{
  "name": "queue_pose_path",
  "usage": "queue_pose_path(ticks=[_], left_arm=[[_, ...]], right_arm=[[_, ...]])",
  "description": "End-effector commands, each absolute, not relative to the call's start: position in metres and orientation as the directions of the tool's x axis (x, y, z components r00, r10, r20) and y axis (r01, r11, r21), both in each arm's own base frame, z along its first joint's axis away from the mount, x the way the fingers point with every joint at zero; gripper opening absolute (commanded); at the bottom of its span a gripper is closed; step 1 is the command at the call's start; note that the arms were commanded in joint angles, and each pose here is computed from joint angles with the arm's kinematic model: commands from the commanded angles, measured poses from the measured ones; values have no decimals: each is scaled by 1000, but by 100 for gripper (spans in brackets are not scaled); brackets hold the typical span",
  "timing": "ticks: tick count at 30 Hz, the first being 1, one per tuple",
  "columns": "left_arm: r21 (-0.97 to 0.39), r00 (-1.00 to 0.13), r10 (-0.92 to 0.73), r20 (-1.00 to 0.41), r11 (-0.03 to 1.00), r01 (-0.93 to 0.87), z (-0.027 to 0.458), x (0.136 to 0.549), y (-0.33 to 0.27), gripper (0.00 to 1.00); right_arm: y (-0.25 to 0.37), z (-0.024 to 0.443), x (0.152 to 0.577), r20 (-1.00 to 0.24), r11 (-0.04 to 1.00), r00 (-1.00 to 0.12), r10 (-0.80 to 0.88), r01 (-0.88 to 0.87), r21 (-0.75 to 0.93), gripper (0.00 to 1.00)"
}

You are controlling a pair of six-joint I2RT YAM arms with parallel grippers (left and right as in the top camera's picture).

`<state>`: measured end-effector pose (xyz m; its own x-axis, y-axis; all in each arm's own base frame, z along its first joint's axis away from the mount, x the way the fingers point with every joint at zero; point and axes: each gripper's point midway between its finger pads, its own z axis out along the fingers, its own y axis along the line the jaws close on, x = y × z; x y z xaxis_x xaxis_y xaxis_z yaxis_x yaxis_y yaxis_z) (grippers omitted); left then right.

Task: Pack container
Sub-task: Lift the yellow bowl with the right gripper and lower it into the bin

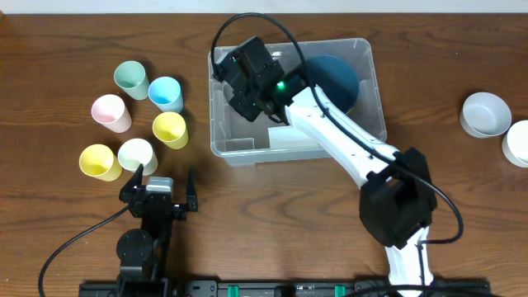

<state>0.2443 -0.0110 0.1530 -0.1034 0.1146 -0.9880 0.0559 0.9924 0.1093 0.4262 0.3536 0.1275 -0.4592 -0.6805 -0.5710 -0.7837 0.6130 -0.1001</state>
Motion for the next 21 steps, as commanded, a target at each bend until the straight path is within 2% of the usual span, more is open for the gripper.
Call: queue_pose_path(ticks=[1, 19, 20, 21], left_arm=[[101, -150, 107, -983, 994, 42, 137, 244, -8, 98], [101, -150, 107, -983, 994, 42, 137, 244, -8, 98], [102, -150, 107, -983, 994, 42, 137, 244, -8, 98], [101, -150, 107, -983, 994, 42, 137, 244, -8, 98]], right_arm=[[353, 112, 431, -547, 607, -455, -703, -784, -127, 1], [340, 45, 445, -452, 622, -503, -736, -767, -159, 1], [339, 45, 447, -454, 624, -503, -735, -764, -163, 5], [339, 46, 448, -459, 626, -503, -732, -762, -165, 13]])
